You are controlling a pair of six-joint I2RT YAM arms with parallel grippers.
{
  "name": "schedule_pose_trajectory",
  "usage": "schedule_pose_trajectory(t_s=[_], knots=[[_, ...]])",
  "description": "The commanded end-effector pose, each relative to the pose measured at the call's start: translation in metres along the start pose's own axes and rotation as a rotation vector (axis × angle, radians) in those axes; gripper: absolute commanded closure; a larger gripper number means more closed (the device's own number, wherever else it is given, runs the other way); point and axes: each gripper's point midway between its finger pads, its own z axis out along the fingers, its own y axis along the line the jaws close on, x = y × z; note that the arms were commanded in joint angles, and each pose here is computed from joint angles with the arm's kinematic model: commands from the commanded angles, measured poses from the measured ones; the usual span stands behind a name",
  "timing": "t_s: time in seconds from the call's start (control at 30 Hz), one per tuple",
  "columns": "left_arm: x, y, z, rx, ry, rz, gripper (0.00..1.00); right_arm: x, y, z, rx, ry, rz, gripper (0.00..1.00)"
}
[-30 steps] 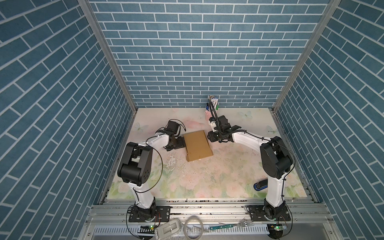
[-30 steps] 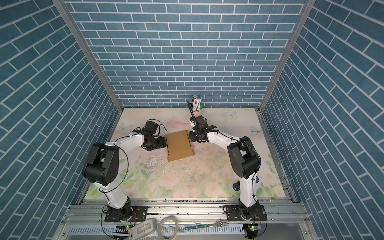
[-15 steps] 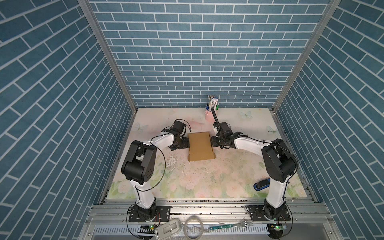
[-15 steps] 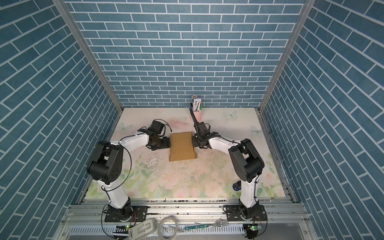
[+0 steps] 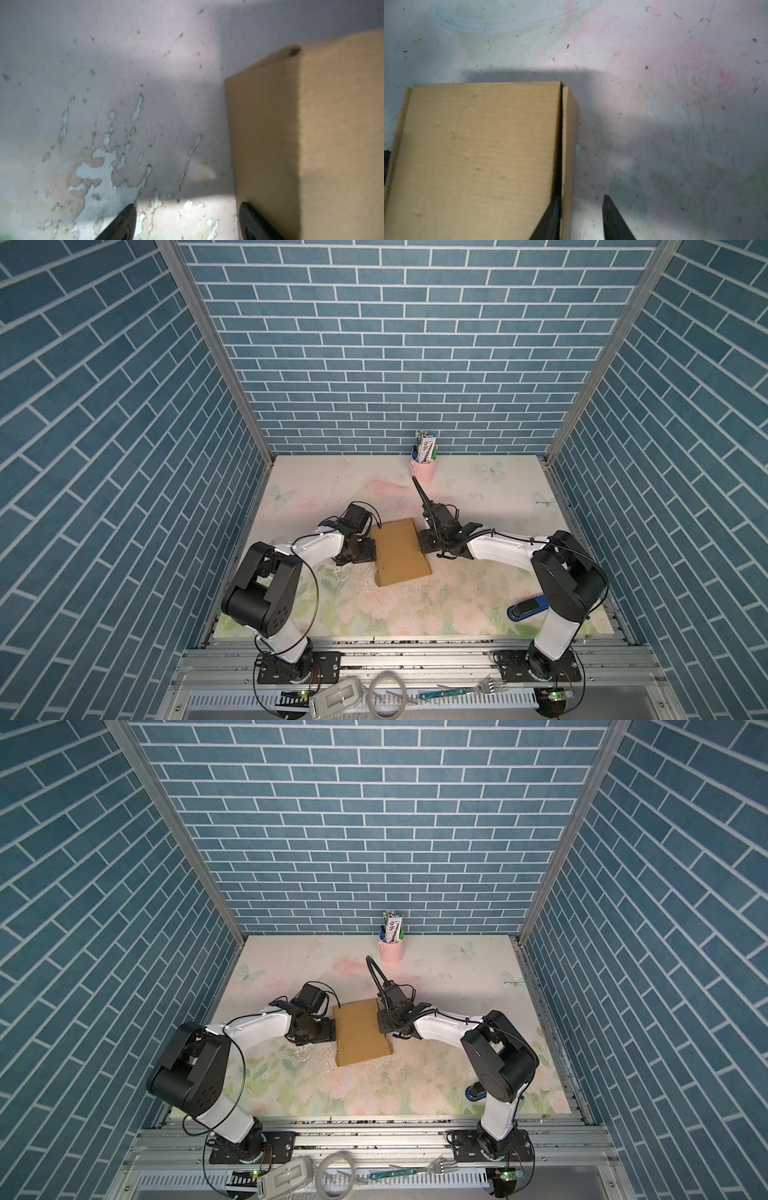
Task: Fold the paper box
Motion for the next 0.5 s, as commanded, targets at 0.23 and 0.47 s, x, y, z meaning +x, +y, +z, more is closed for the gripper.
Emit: schedule_pose_trajectory(t_s=[0.23, 0.47], knots=[[-0.011, -0.001, -0.060, 0.029, -0.135, 0.020, 0.19, 0.018, -0.011, -0.042, -0.041, -0.021, 0.081, 0.62], [-0.037, -0.027, -0.097, 0.012, -0.231, 0.158, 0.20, 0.037, -0.016, -0.064, -0.073, -0.044, 0.132, 0.62]])
